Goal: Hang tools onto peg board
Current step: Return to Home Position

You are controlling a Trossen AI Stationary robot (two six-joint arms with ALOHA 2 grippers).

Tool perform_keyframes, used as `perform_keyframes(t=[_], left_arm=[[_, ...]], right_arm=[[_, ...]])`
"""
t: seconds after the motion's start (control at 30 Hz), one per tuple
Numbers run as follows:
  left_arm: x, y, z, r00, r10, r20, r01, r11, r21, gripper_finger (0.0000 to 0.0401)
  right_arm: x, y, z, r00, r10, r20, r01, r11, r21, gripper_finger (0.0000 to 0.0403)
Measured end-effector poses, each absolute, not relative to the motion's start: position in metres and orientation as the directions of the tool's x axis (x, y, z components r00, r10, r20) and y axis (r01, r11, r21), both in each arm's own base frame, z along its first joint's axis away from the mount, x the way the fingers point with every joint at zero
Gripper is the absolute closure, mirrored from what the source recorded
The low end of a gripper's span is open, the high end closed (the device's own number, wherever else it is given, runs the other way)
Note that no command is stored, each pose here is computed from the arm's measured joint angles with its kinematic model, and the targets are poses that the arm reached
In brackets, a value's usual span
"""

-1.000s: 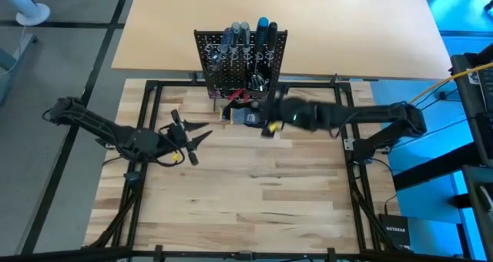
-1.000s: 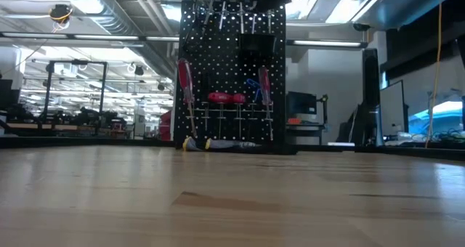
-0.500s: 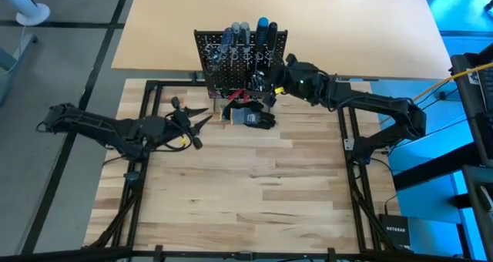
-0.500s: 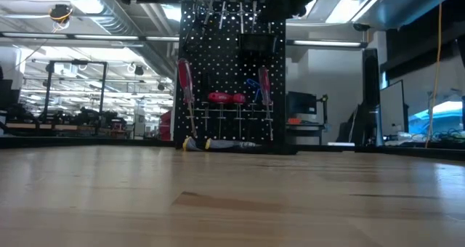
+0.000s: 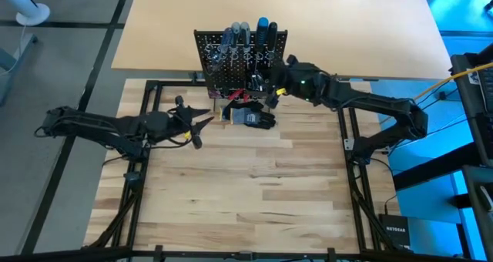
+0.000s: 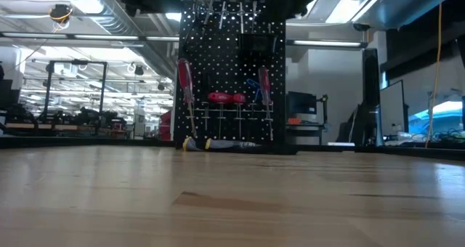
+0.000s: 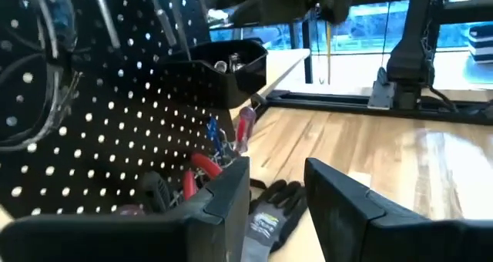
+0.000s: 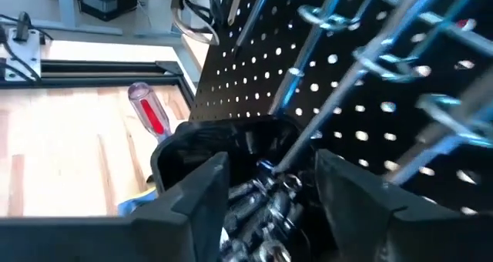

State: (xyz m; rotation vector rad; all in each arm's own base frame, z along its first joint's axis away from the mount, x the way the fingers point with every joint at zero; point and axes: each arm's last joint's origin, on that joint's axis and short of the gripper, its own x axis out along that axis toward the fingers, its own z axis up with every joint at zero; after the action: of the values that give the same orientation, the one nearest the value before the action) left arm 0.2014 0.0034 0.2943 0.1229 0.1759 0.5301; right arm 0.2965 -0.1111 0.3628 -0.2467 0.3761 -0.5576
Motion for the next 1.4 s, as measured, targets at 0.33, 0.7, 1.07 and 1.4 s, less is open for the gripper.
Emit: perform_keyframes(t=[0.33,0.7,1.07,1.4], left_arm=[[0.168,0.004,0.298,0.877,0.468,-0.113,-0.456,0.882,0.117,0.0285],[0.125,0.003,0.253,0.966,0.257,-0.038,-0.256,0.966,0.022,0.0299],[0.105,0.003,0.224,0.966,0.249,0.072,-0.243,0.967,-0.076,0.0336],[0.099,0.003,0.204,0.966,0.235,0.104,-0.227,0.97,-0.084,0.0356]], right_arm=[[0.239,-0.086,0.397,0.841,-0.407,-0.356,0.362,0.913,-0.189,0.0203],[0.187,-0.061,0.359,0.916,-0.191,-0.353,0.182,0.981,-0.061,0.0334],[0.153,-0.047,0.292,0.969,-0.119,-0.215,0.13,0.991,0.037,0.0394],[0.132,-0.038,0.244,0.99,-0.075,-0.122,0.088,0.991,0.104,0.0382]])
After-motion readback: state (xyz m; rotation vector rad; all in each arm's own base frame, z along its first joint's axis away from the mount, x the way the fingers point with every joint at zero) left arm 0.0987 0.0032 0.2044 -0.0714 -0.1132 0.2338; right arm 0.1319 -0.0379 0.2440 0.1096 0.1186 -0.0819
